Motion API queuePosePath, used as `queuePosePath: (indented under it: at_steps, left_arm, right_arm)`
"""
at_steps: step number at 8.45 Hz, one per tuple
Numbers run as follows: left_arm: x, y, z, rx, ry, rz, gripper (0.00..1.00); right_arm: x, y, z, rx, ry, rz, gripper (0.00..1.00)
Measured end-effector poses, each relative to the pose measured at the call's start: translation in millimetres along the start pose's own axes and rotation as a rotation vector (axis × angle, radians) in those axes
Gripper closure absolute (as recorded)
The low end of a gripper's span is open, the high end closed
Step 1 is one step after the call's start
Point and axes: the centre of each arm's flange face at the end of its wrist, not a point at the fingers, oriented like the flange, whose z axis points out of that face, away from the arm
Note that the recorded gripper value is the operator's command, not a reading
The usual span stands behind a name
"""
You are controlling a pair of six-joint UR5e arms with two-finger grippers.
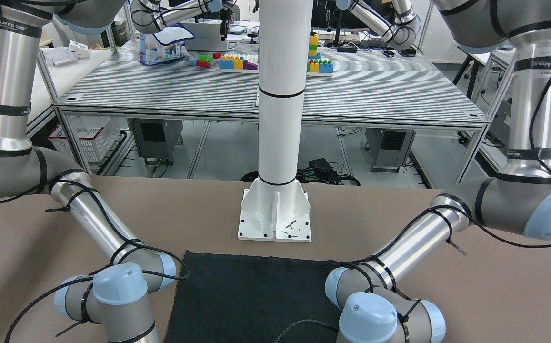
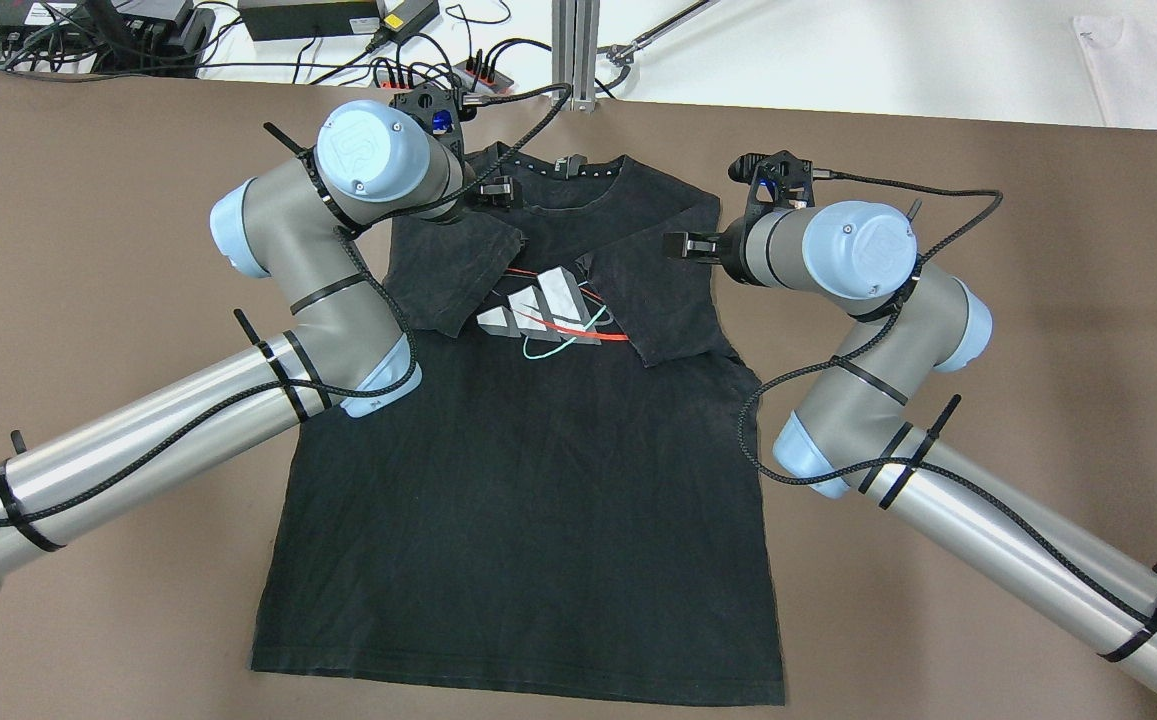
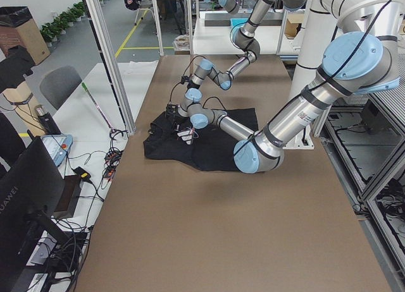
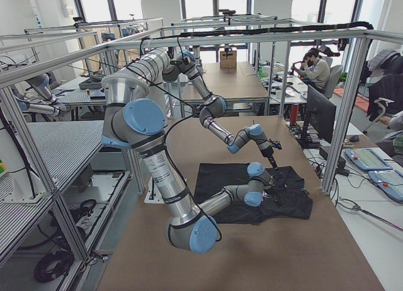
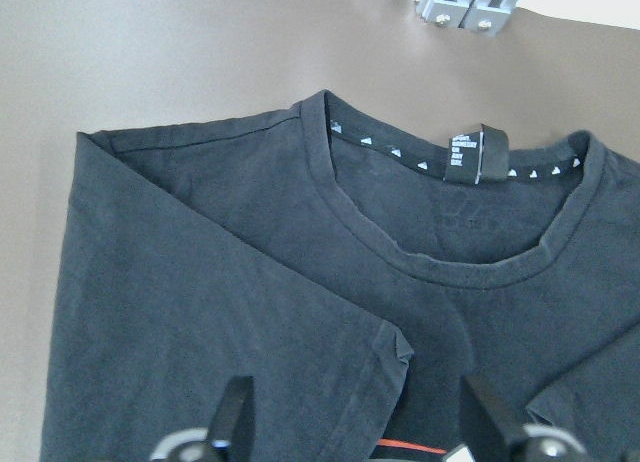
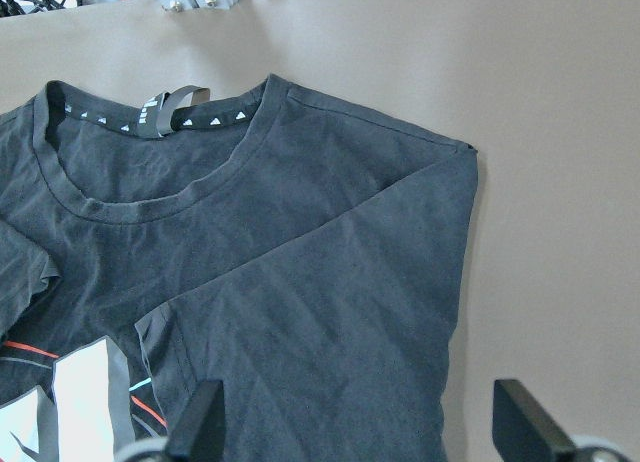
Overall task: Fold clothes
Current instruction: 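Grasp the sleeve nearest the left gripper and fold it over the chest, then withdraw both grippers outward and lower them toward the shirt's hem corners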
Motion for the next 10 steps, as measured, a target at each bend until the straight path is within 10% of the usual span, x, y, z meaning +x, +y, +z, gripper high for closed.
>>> queuePosePath:
  at_steps: [6, 10]
  left_arm:
    - [-114.9, 28.8, -43.9, 0.006, 0.264, -0.091, 0.00]
    - [-172.6, 83.0, -124.9, -0.052, 0.327, -0.225, 0.00]
  right_arm:
    - [6.0, 16.4, -47.5, -0.024, -0.072, 0.007, 0.06]
    - [19.1, 60.3, -129.6, -0.187, -0.143, 0.032, 0.06]
